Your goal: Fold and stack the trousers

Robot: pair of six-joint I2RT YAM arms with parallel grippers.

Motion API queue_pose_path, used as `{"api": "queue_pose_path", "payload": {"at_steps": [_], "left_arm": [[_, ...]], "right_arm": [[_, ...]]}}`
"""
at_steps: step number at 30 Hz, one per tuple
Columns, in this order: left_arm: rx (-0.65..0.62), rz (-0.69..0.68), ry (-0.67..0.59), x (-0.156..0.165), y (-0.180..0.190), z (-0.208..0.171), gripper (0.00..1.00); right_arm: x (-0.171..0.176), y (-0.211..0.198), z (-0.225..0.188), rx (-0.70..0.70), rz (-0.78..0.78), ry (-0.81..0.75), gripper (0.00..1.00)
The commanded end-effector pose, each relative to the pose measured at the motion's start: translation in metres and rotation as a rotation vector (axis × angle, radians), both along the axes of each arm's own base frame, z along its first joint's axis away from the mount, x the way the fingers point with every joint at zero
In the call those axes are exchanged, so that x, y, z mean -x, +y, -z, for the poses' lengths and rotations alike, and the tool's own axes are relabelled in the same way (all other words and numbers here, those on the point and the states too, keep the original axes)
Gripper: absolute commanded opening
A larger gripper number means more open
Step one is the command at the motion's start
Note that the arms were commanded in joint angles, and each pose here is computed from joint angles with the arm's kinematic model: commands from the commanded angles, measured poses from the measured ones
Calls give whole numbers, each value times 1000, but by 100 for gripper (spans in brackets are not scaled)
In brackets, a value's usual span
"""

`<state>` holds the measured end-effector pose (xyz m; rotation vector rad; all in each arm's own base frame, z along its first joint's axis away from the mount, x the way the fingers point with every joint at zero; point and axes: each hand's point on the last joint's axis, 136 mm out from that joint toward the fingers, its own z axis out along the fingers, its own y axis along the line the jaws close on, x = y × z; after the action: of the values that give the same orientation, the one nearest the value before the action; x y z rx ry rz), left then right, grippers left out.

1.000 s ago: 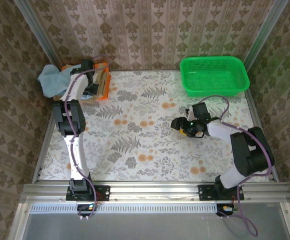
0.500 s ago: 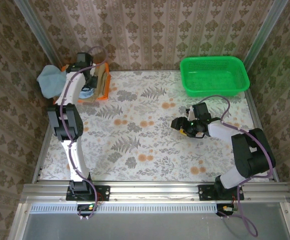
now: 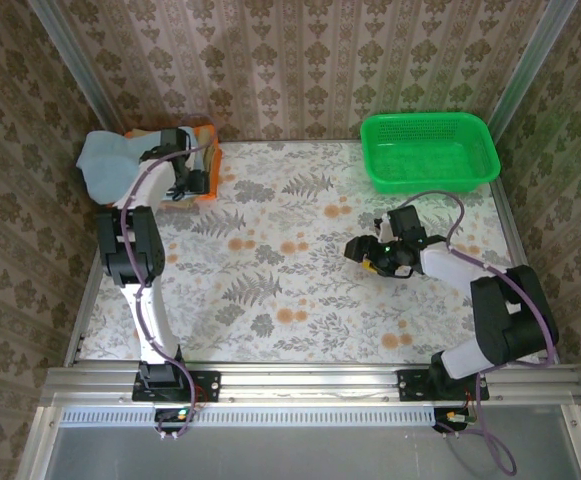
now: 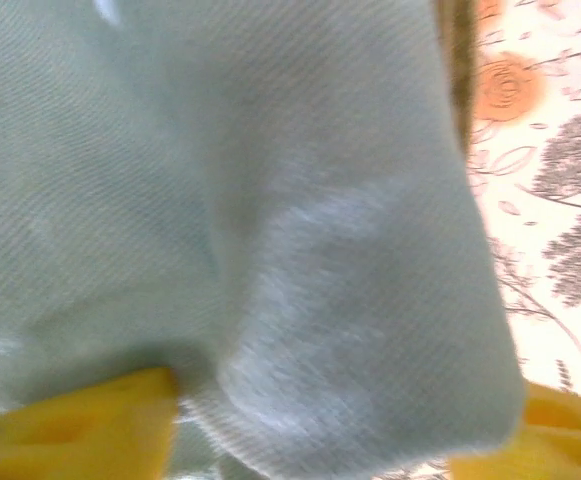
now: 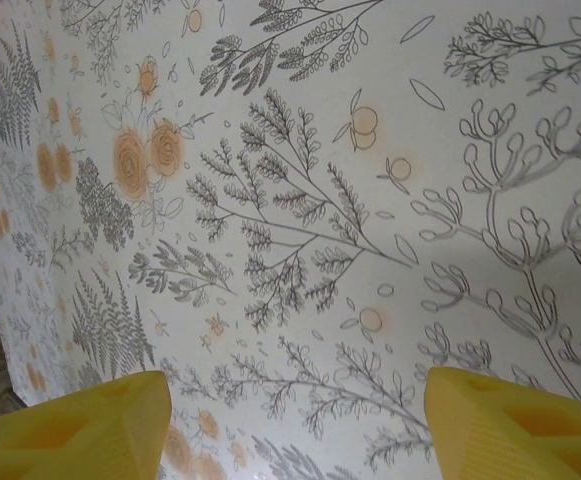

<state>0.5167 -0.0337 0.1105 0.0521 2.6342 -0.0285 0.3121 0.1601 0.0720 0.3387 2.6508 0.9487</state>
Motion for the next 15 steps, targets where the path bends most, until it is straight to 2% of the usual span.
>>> {"api": "queue_pose_path", "payload": {"at_steps": [1,4,6,9,11,13,15], "left_arm": [[76,38,-181,3,-14,-95,100],[65,-9,-326,5,8,-163,100],[84,-93,-360,-1,40,-178,99],[110,-256,-327,-17,100,-156,93],[87,-359,-296,-25,137,-129,92],[112,-407,-265,-29,157,-103,91],[84,-466,-234,-29,177,-75,92]], "right_arm": [[-4,-6,-25,33,3,-53,70],[-6,-5,-30,27,8,-58,70],[-7,-5,-29,29,10,-58,70],[-8,-3,-23,24,8,-43,69],[-8,-3,-20,25,6,-33,68],[-7,-2,-18,28,2,-31,68],[-6,-3,-15,33,2,-27,68]]}}
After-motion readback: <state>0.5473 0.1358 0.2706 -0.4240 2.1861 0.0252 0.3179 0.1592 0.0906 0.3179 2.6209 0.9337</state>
